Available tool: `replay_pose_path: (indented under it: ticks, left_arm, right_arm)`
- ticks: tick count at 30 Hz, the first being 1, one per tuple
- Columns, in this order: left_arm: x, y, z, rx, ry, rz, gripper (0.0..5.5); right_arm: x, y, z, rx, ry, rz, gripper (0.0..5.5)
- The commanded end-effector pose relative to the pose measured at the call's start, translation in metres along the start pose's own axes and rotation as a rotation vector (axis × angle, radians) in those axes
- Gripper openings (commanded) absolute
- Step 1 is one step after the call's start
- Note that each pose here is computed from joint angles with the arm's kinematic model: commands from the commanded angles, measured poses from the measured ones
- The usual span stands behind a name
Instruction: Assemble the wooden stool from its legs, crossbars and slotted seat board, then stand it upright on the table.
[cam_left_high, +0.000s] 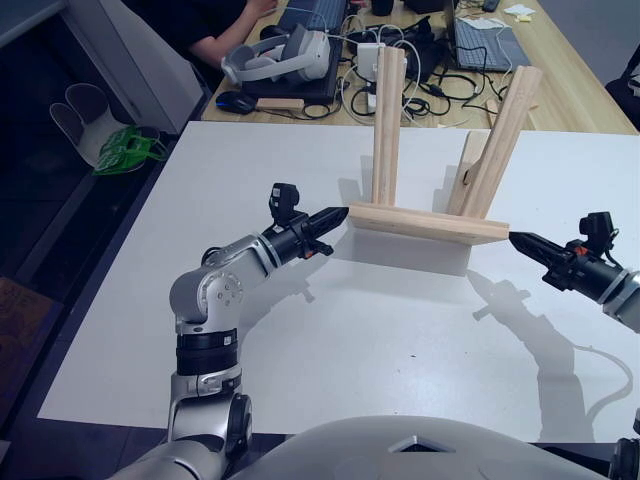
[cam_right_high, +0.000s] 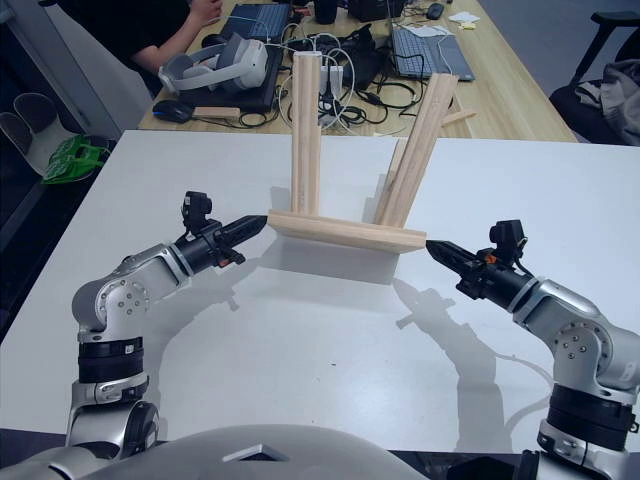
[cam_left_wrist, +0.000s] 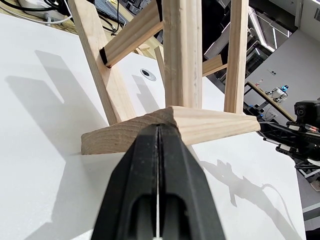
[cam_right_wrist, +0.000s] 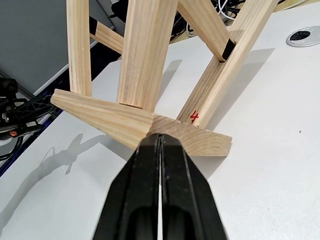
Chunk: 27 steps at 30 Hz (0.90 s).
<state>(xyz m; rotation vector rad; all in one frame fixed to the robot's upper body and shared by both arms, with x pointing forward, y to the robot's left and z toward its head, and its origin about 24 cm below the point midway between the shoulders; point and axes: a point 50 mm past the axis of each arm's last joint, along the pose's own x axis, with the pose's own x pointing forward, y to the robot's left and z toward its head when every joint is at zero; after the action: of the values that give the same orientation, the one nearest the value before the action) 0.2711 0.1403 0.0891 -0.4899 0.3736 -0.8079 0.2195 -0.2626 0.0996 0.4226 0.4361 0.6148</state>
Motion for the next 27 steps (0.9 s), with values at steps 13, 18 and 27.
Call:
replay_pose_path:
  ticks: [13, 18, 27]
  left_arm:
    - [0.028, -0.047, 0.002, -0.044, -0.01, -0.317, 0.0]
    - [0.028, -0.047, 0.001, -0.04, -0.001, -0.314, 0.0]
    - [0.019, -0.03, -0.009, -0.025, 0.032, -0.193, 0.0]
  right_arm:
    - [0.023, 0.03, 0.002, 0.032, -0.015, 0.245, 0.04]
    - [0.023, 0.029, 0.001, 0.033, -0.013, 0.242, 0.04]
    - [0.009, 0.005, -0.018, 0.066, 0.012, 0.108, 0.04]
